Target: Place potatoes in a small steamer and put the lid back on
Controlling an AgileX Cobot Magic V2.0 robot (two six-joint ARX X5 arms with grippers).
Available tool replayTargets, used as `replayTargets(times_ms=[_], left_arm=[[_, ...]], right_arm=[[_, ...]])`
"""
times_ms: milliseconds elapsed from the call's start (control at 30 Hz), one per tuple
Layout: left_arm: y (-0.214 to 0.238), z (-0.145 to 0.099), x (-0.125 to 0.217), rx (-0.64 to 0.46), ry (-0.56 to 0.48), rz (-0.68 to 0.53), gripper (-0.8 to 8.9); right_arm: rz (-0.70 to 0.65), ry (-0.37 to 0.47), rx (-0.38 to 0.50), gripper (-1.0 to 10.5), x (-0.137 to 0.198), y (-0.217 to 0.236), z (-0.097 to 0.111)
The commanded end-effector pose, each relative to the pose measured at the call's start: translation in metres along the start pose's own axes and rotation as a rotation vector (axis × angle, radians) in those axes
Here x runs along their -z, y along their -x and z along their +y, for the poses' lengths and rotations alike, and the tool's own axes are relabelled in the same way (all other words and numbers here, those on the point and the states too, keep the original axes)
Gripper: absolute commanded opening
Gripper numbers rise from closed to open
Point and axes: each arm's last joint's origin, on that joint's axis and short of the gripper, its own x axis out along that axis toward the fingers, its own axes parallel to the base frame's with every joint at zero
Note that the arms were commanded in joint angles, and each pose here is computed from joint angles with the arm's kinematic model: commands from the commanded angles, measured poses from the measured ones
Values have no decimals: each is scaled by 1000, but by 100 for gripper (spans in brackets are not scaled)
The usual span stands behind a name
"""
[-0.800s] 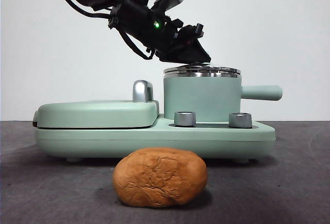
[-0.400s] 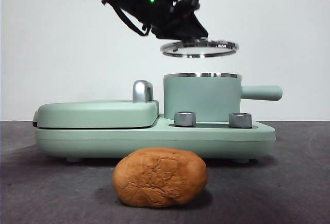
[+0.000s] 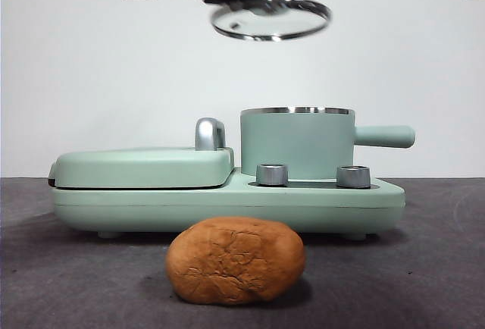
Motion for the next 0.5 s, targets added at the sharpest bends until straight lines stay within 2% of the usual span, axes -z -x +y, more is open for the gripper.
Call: replayTargets(times_ms=[33,200,500], left_arm=[[17,6,-15,-31,12,-14,16],[47,15,-24,-77,26,-8,16],[94,16,-18,-132,51,24,16]], right_arm=[[-19,18,-26,187,-6,2,2],[-22,34,-101,301,-7,0,9],[18,78,-229,303,-7,-14,20]])
